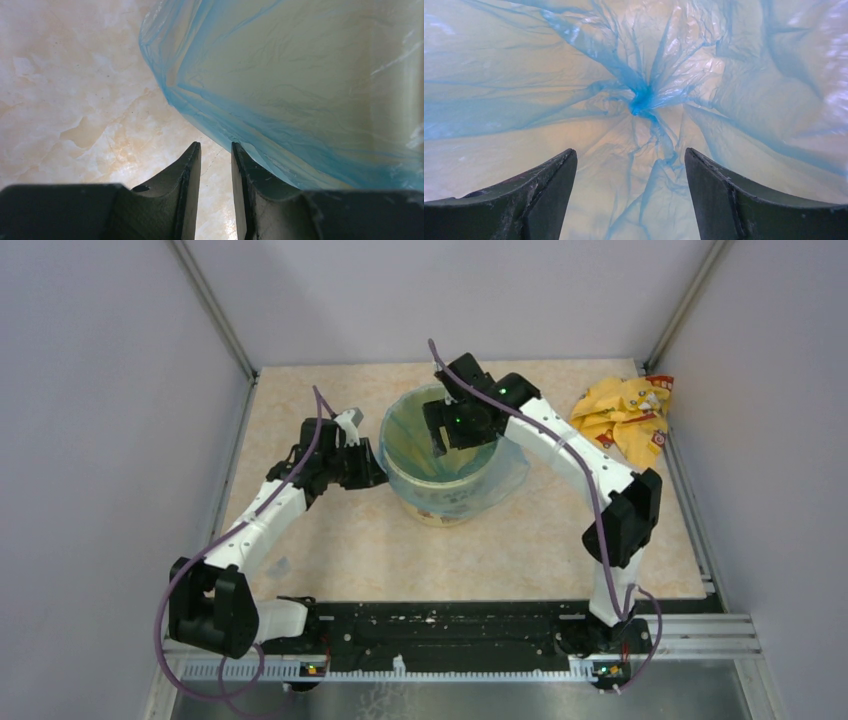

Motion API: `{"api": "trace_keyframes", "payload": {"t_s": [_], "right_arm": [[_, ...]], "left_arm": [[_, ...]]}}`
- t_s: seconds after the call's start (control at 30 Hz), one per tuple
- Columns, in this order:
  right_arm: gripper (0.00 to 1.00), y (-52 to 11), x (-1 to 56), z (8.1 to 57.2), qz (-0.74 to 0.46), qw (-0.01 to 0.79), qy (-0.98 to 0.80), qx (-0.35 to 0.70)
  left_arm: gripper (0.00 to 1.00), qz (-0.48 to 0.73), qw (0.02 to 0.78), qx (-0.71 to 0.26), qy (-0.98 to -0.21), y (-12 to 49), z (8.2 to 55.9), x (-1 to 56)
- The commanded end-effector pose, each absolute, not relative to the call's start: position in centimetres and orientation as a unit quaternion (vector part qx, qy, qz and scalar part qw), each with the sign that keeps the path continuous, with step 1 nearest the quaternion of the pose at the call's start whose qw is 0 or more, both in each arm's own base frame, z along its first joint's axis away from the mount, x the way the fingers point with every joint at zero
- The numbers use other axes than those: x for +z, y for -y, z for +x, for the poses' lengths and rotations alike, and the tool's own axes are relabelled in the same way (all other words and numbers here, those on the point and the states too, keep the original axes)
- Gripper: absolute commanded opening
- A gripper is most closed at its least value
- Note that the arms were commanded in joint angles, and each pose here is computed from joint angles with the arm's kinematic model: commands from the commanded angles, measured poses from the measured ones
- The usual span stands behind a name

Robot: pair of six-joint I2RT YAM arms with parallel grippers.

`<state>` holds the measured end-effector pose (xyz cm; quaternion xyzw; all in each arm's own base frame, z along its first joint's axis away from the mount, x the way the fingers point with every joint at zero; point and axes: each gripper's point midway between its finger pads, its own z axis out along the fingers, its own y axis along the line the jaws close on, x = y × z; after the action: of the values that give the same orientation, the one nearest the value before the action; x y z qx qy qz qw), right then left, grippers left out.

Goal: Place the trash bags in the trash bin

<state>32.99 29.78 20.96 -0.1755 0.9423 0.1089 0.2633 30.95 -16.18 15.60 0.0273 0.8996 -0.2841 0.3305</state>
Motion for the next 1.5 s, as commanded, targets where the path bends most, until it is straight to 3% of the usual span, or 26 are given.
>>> {"api": "trace_keyframes", "payload": {"t_s": [0.0,0.2,0.43,0.67,1.0,1.23,1.47], "right_arm": [[0.80,-29.7,29.9,32.3,-0.154,0.350,-0.908,0.171],[0.85,-26.6,33.8,31.4,-0.116,0.401,-0.894,0.163],[0.98,-21.2,31.6,29.9,-0.026,0.399,-0.896,0.192],[0.99,-21.6,30.4,29.8,0.028,0.412,-0.859,0.304],[0.99,-24.0,26.9,33.6,0.063,0.412,-0.811,0.410],[0.99,-25.9,28.6,34.0,0.053,0.432,-0.748,0.500],[0.99,-23.7,27.9,33.7,0.068,0.436,-0.784,0.436]], "left_arm": [[0.35,0.035,0.346,-0.288,-0.892,16.5,31.6,15.8],[0.35,0.035,0.346,-0.288,-0.892,16.6,31.7,15.7],[0.35,0.037,0.347,-0.287,-0.892,16.6,31.7,15.8],[0.35,0.037,0.346,-0.288,-0.892,16.6,31.7,15.6],[0.35,0.037,0.344,-0.284,-0.895,16.5,31.6,15.2],[0.35,0.040,0.341,-0.288,-0.894,17.0,31.7,15.2],[0.35,0.040,0.341,-0.284,-0.895,16.8,31.7,15.1]]}}
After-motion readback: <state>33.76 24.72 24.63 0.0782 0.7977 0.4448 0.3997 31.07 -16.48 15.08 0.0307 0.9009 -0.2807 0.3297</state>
